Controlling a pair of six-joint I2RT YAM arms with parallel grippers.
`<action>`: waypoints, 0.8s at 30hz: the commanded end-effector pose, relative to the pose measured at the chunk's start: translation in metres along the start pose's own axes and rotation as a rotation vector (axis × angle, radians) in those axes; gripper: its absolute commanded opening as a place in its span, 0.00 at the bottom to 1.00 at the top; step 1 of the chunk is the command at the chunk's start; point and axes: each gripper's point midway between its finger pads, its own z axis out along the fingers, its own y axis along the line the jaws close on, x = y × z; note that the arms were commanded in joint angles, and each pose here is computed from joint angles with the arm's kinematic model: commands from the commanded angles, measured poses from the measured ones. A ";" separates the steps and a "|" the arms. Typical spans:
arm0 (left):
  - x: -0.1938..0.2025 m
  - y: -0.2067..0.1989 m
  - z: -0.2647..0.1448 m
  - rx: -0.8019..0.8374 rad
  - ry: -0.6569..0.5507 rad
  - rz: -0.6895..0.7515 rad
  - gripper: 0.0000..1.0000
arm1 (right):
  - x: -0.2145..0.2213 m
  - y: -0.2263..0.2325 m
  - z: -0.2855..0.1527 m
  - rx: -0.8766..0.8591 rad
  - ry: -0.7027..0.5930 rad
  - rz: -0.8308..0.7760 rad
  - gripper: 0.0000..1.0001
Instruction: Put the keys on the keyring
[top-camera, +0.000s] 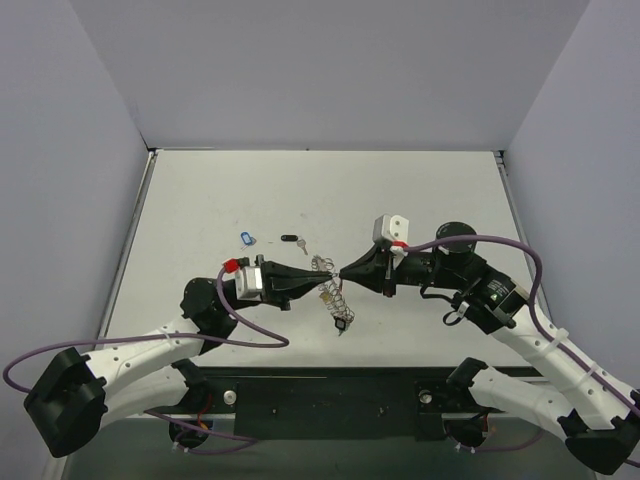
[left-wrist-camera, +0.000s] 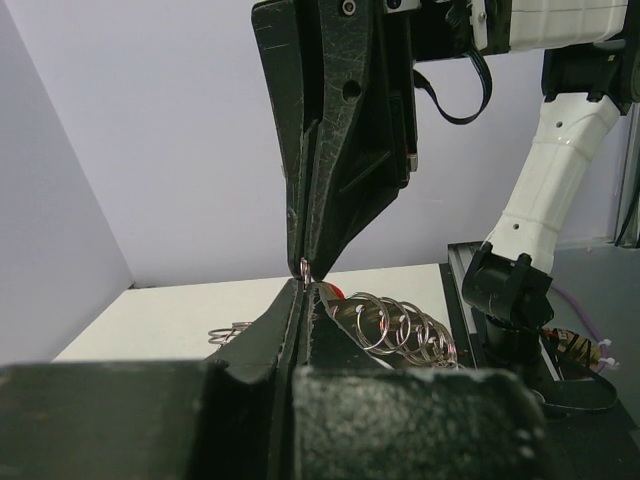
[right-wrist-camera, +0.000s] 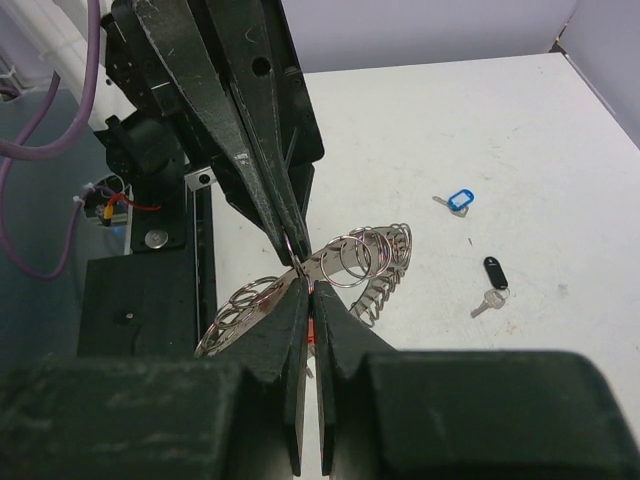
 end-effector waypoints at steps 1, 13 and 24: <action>-0.038 0.003 0.006 -0.009 -0.139 0.029 0.00 | -0.008 -0.010 0.000 0.044 -0.045 0.044 0.00; -0.021 0.017 0.012 -0.056 -0.118 -0.214 0.00 | -0.053 -0.019 -0.040 0.081 -0.107 0.201 0.56; -0.003 -0.022 0.057 0.020 -0.046 -0.287 0.00 | -0.068 -0.004 -0.091 -0.072 -0.139 0.397 0.70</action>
